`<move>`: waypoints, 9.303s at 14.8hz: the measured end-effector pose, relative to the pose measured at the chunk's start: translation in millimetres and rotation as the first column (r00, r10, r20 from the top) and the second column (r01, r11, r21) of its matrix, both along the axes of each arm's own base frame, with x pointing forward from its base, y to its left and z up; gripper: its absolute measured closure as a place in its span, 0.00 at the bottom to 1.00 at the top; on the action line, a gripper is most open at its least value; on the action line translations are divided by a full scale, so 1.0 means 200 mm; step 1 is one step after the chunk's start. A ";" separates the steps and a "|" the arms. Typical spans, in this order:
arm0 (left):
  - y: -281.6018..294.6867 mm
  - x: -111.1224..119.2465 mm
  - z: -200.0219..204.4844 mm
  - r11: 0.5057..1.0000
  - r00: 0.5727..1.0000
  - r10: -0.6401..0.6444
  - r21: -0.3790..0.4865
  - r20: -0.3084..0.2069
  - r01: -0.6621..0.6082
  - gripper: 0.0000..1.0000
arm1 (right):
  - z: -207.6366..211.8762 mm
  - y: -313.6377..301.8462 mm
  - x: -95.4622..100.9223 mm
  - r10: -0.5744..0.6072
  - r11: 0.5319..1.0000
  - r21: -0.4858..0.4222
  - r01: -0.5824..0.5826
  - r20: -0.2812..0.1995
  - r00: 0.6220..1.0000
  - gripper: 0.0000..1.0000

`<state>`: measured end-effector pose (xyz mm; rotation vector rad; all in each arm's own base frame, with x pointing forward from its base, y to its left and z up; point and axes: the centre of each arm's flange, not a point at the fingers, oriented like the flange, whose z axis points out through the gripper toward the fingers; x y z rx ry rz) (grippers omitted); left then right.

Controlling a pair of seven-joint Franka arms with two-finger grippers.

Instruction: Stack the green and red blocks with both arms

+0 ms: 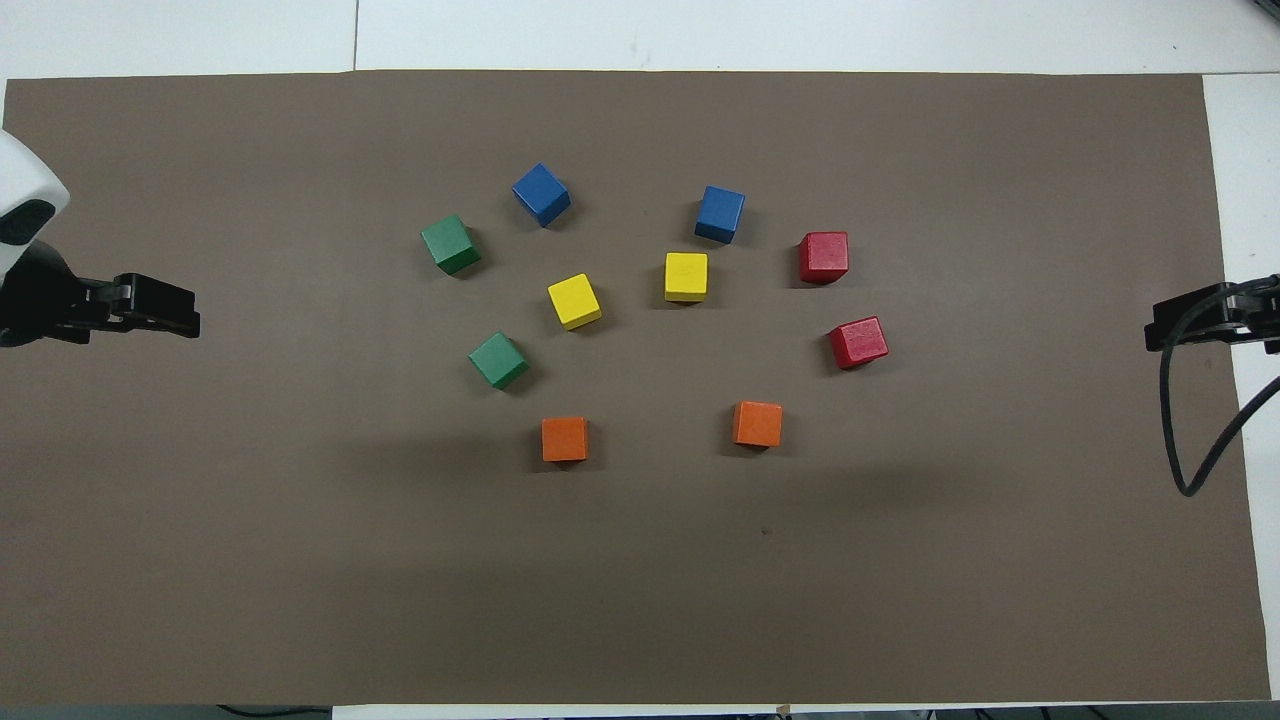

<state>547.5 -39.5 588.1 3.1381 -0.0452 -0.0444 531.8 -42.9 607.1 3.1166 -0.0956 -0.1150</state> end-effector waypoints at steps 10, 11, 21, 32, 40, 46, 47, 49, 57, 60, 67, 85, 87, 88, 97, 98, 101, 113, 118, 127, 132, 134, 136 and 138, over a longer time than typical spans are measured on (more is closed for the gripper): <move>-0.01 0.00 0.00 1.000 1.000 -0.003 0.000 0.000 0.003 0.00 | -0.01 0.00 0.00 0.000 1.000 0.000 0.000 -0.004 1.000 0.00; -0.01 0.00 0.00 1.000 1.000 -0.005 0.000 0.000 0.005 0.00 | -0.02 0.00 0.00 0.001 1.000 0.001 -0.001 -0.006 1.000 0.00; -0.43 0.09 -0.26 0.992 0.992 0.129 0.006 -0.007 -0.129 0.00 | -0.23 0.28 0.05 0.093 0.996 -0.005 -0.093 0.083 0.992 0.00; -0.98 0.20 -1.00 0.833 0.833 0.553 0.024 -0.013 -0.553 0.00 | -0.64 0.57 0.06 0.192 0.981 -0.006 -0.192 0.117 0.975 0.00; -1.13 0.08 -1.18 0.829 0.829 0.560 0.004 0.005 -0.560 0.00 | -0.99 0.75 0.17 0.225 0.974 -0.002 -0.226 0.109 0.968 0.00; -1.12 0.04 -1.29 0.832 0.832 0.554 0.002 0.007 -0.554 0.00 | -1.18 0.84 0.22 0.226 0.974 0.000 -0.228 0.125 0.966 0.00; -1.13 0.02 -1.31 0.835 0.835 0.550 0.001 0.008 -0.550 0.00 | -1.20 0.84 0.23 0.227 0.974 0.000 -0.228 0.126 0.966 0.00; -1.16 0.00 -1.33 0.840 0.840 0.542 -0.003 0.010 -0.542 0.00 | -1.26 0.85 0.25 0.225 0.974 0.001 -0.227 0.137 0.965 0.00; -1.17 -0.03 -1.37 0.845 0.844 0.535 -0.006 0.013 -0.535 0.00 | -1.43 0.93 0.26 0.215 0.976 0.004 -0.218 0.137 0.967 0.00; -1.17 -0.03 -1.38 0.845 0.845 0.535 -0.003 0.011 -0.535 0.00 | -1.49 0.93 0.24 0.216 0.976 0.004 -0.219 0.131 0.967 0.00; -1.16 -0.06 -1.43 0.846 0.846 0.533 -0.004 0.012 -0.533 0.07 | -1.54 0.88 0.22 0.205 0.978 0.002 -0.207 0.109 0.973 0.00; 0.32 0.32 -1.01 1.000 0.999 0.008 0.029 0.036 -0.009 0.45 | -1.07 0.35 0.43 0.001 1.000 -0.002 -0.001 0.147 0.989 0.45; 0.30 0.35 -1.11 0.999 0.999 -0.025 0.026 0.031 0.024 0.45 | -1.11 0.14 0.40 -0.010 1.000 -0.006 0.011 0.129 0.992 0.45; 0.29 0.37 -1.17 0.999 0.999 -0.045 0.024 0.026 0.044 0.45 | -1.13 0.02 0.39 -0.006 1.000 -0.008 0.007 0.119 0.993 0.45; 0.39 0.42 -1.33 0.997 0.997 -0.072 0.022 0.029 0.071 0.45 | -1.27 -0.22 0.21 0.145 0.989 0.004 -0.146 0.048 0.988 0.45; 0.39 0.42 -1.34 0.997 0.997 -0.071 0.021 0.026 0.071 0.45 | -1.28 -0.21 0.20 0.149 0.989 0.006 -0.149 0.044 0.988 0.45; 0.40 0.41 -1.35 0.998 0.998 -0.053 0.021 0.026 0.053 0.45 | -1.33 -0.20 0.18 0.150 0.989 0.008 -0.150 0.039 0.988 0.45; 0.41 0.44 -1.32 1.000 0.997 0.006 0.018 0.074 -0.008 0.00 | -1.48 -0.20 0.12 0.149 0.989 0.010 -0.150 0.037 0.988 0.45; 0.17 0.56 -1.09 0.988 0.981 0.156 -0.009 0.113 -0.156 0.00 | -1.52 -0.20 0.13 0.150 0.989 0.005 -0.151 0.055 0.987 0.45; -0.73 0.62 -1.13 0.916 0.910 0.400 -0.067 0.106 -0.395 0.00 | -1.52 -0.19 0.13 0.137 0.990 0.005 -0.137 0.054 0.989 0.42; -0.77 0.70 -1.16 0.899 0.893 0.438 -0.077 0.107 -0.431 0.00 | -1.52 -0.18 0.14 0.120 0.993 0.005 -0.121 0.054 0.991 0.00; -0.82 0.71 -1.17 0.895 0.889 0.446 -0.082 0.108 -0.439 0.00 | -1.52 -0.18 0.14 0.120 0.993 0.005 -0.120 0.055 0.991 0.00; -0.88 0.70 -1.22 0.898 0.893 0.440 -0.075 0.099 -0.434 0.00 | -1.50 -0.18 0.16 0.121 0.993 0.002 -0.121 0.065 0.991 0.00; -0.90 0.70 -1.24 0.900 0.895 0.436 -0.067 0.096 -0.431 0.00 | -1.42 -0.18 0.20 0.119 0.993 0.001 -0.119 0.071 0.990 0.00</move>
